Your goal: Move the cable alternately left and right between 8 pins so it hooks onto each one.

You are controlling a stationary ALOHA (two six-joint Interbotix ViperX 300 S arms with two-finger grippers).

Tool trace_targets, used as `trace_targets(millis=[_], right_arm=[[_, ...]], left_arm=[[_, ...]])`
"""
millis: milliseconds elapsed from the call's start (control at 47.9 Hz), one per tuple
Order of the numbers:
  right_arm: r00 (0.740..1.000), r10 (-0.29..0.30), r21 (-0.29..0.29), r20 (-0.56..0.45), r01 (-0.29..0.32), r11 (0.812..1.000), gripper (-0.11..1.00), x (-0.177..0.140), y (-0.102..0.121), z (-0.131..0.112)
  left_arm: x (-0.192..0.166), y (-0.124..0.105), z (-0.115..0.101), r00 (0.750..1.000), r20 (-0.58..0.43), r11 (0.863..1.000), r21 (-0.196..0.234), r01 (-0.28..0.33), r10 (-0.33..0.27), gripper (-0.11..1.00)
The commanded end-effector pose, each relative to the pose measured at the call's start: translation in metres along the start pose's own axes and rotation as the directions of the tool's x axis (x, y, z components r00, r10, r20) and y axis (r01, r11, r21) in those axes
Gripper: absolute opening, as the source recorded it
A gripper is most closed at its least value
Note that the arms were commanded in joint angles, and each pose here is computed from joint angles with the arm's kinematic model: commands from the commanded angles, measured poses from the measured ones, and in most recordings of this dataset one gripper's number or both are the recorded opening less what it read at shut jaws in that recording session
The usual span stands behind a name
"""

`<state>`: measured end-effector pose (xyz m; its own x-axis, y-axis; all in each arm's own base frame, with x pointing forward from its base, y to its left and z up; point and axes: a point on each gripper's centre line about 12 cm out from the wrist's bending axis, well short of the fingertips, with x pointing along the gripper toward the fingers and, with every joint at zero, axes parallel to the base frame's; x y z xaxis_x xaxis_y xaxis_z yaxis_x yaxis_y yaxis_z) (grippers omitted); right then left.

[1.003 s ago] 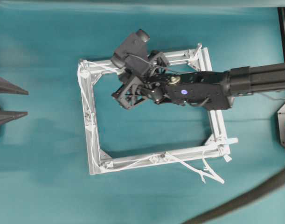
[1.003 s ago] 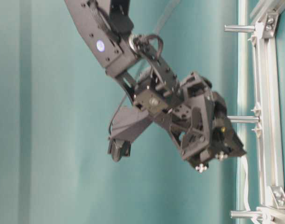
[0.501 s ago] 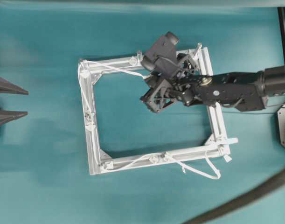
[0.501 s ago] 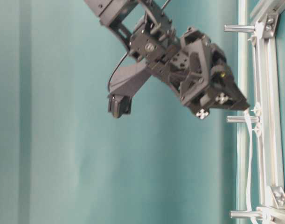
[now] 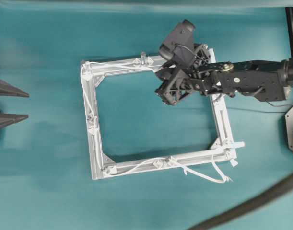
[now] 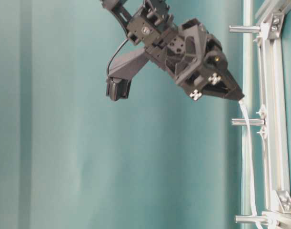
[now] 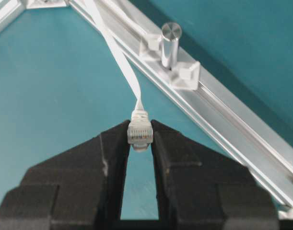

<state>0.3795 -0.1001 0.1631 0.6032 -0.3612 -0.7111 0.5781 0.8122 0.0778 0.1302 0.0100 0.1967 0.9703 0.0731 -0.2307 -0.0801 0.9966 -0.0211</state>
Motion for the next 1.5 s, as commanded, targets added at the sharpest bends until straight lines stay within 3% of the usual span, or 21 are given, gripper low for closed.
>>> trace_targets(millis=[0,209,459,564,731,835,1086,1274,1483], right_arm=[[0.999,0.013,-0.019,0.041,-0.012,1.000,0.16,-0.013,-0.002,0.011],[0.997,0.020,-0.069,0.069,-0.015,0.997,0.16,-0.031,-0.008,0.013],[0.998,0.008,-0.071,0.058,-0.003,0.997,0.16,-0.040,-0.023,-0.001],[0.997,0.035,-0.079,0.070,-0.029,0.996,0.16,-0.043,-0.022,-0.001],[0.988,0.125,-0.093,0.094,-0.116,0.989,0.16,-0.052,-0.017,-0.008],[0.987,0.135,-0.097,0.085,-0.126,0.987,0.16,-0.058,-0.021,-0.020],[0.993,0.096,-0.147,0.063,-0.086,0.985,0.16,-0.059,-0.038,-0.036],[0.998,0.029,-0.194,0.055,-0.017,0.981,0.16,-0.052,-0.063,-0.034],[0.999,-0.011,-0.322,0.050,0.026,0.946,0.16,-0.044,-0.079,-0.030]], left_arm=[[0.000,0.000,0.006,1.000,0.011,1.000,0.003,0.001,-0.001,0.65],[0.000,0.000,0.007,1.000,0.012,1.000,0.003,0.001,-0.001,0.65],[0.000,0.000,0.006,1.000,0.011,1.000,0.003,0.001,-0.001,0.65],[0.000,0.000,0.006,1.000,0.011,1.000,0.003,0.001,-0.001,0.65],[0.000,0.000,0.006,1.000,0.011,1.000,0.003,0.001,-0.001,0.65],[0.000,0.000,0.007,1.000,0.012,1.000,0.003,0.001,-0.001,0.65],[0.000,0.000,0.006,1.000,0.012,1.000,0.003,0.000,-0.001,0.65],[0.000,0.000,0.007,1.000,0.012,1.000,0.003,0.001,-0.001,0.65],[0.000,0.000,0.006,1.000,0.011,1.000,0.003,0.001,-0.001,0.65]])
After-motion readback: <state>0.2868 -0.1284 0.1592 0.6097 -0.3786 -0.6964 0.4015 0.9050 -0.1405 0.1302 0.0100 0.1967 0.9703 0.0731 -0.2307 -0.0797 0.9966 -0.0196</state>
